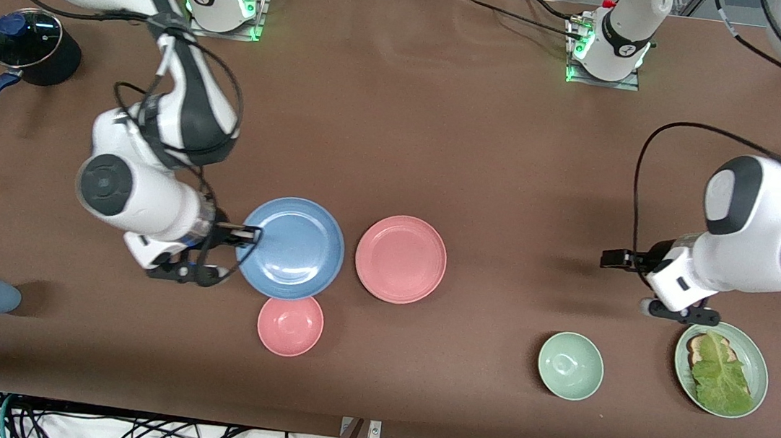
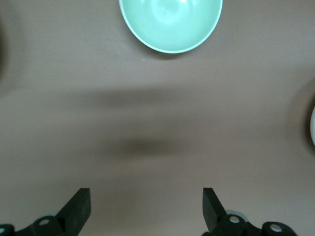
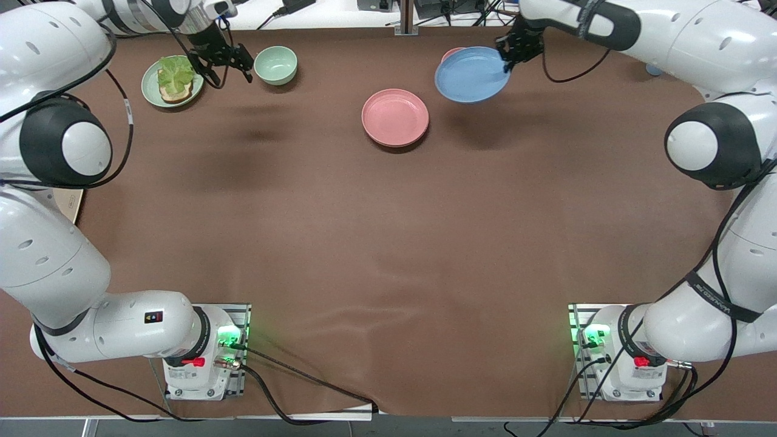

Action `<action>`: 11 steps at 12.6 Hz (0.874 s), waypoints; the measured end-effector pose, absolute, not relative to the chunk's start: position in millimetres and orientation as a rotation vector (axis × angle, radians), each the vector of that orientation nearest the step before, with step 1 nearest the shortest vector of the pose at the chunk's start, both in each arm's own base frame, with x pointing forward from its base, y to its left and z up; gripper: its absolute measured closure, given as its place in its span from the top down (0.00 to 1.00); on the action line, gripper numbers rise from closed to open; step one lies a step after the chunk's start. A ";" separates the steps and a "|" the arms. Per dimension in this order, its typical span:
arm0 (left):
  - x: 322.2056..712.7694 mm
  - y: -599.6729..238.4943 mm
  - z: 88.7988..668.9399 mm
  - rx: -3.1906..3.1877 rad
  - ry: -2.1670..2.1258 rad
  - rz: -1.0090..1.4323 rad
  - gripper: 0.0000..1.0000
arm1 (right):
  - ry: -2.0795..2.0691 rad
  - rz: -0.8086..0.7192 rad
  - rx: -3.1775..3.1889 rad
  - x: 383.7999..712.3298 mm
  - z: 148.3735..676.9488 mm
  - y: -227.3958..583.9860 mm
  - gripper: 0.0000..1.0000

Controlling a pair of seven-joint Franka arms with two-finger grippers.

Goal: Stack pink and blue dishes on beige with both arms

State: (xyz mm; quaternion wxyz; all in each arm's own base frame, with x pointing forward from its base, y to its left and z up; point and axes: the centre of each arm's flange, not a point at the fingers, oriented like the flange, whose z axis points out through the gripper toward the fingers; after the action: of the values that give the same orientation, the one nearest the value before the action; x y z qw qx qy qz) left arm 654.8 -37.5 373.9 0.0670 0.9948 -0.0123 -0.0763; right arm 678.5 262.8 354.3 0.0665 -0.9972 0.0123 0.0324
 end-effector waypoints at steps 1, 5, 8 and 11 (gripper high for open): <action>652.7 -37.2 397.0 3.004 -0.041 -0.207 1.00 | 0.071 0.087 -3.001 670.0 349.9 290.8 0.04; 645.8 -37.2 482.0 3.015 -0.063 -0.171 1.00 | 0.194 0.069 -2.974 641.8 321.5 369.0 0.04; 640.2 -30.3 525.9 3.023 -0.056 -0.131 1.00 | 0.288 0.076 -2.956 623.8 298.7 406.9 0.04; 617.0 -30.3 563.7 3.035 -0.064 -0.160 1.00 | 0.343 0.080 -2.941 609.2 279.3 433.8 0.04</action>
State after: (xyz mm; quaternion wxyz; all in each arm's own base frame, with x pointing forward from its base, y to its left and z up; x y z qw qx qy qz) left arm 617.0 -30.3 563.7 0.0511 0.9971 -0.0209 -0.0526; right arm 609.2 433.8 279.3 0.0895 -0.9889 0.1152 0.0270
